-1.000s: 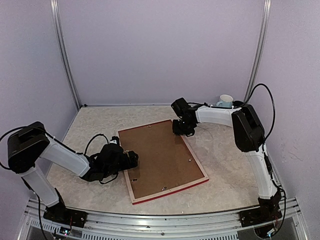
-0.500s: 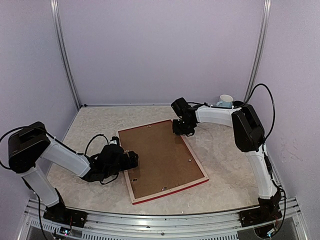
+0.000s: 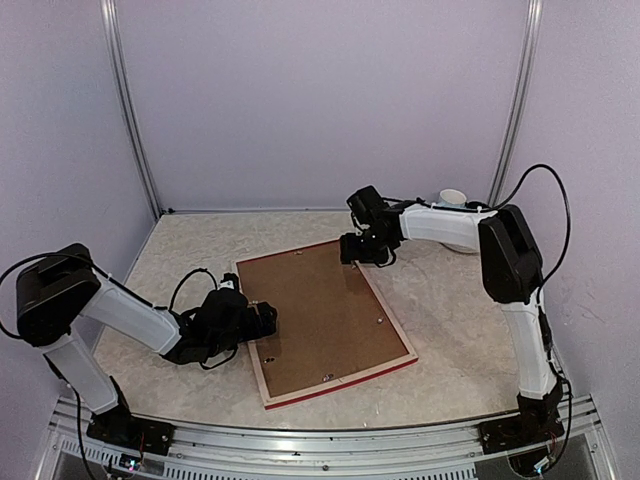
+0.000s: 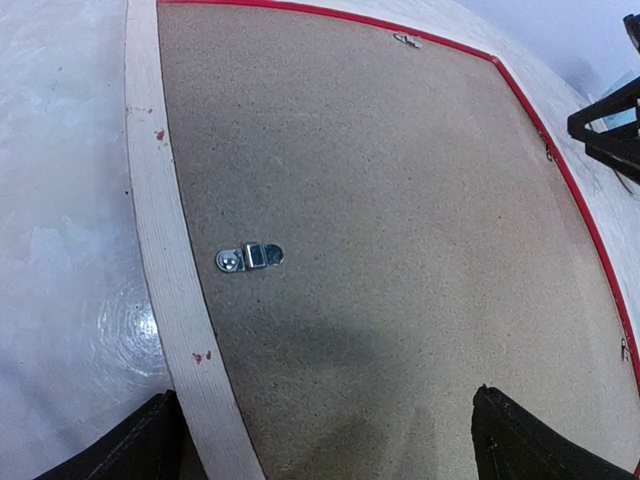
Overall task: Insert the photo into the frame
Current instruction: Press the fastener onto the backboard.
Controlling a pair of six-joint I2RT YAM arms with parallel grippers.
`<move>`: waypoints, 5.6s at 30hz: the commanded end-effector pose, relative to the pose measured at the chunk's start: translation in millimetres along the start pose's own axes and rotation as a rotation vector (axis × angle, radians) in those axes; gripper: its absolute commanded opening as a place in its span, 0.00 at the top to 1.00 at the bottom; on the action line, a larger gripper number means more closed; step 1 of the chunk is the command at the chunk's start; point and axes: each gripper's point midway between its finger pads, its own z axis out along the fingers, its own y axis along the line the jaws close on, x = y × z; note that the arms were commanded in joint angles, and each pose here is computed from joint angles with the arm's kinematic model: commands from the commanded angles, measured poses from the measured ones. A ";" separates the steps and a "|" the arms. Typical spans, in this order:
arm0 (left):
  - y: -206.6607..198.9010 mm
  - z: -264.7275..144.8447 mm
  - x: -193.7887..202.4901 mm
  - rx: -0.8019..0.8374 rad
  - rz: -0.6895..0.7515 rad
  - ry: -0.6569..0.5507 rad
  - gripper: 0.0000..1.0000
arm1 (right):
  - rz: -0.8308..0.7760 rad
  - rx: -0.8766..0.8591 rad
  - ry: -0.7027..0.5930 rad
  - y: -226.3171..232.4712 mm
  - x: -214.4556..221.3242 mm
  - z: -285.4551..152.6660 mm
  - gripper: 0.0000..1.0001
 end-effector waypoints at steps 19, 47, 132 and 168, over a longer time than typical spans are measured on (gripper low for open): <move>-66.6 -45.3 0.9 0.081 0.187 0.030 0.01 | -0.155 -0.059 0.025 -51.7 109.2 -113.8 0.16; -136.5 -24.8 76.3 0.219 0.341 0.204 0.01 | -0.157 -0.071 0.122 -57.1 158.7 -84.5 0.17; -117.1 -24.3 87.2 0.192 0.337 0.226 0.01 | -0.225 0.043 0.199 -93.7 188.2 -72.7 0.63; -128.4 -25.6 82.7 0.211 0.342 0.222 0.02 | -0.179 -0.057 0.126 -75.5 139.4 -92.1 0.39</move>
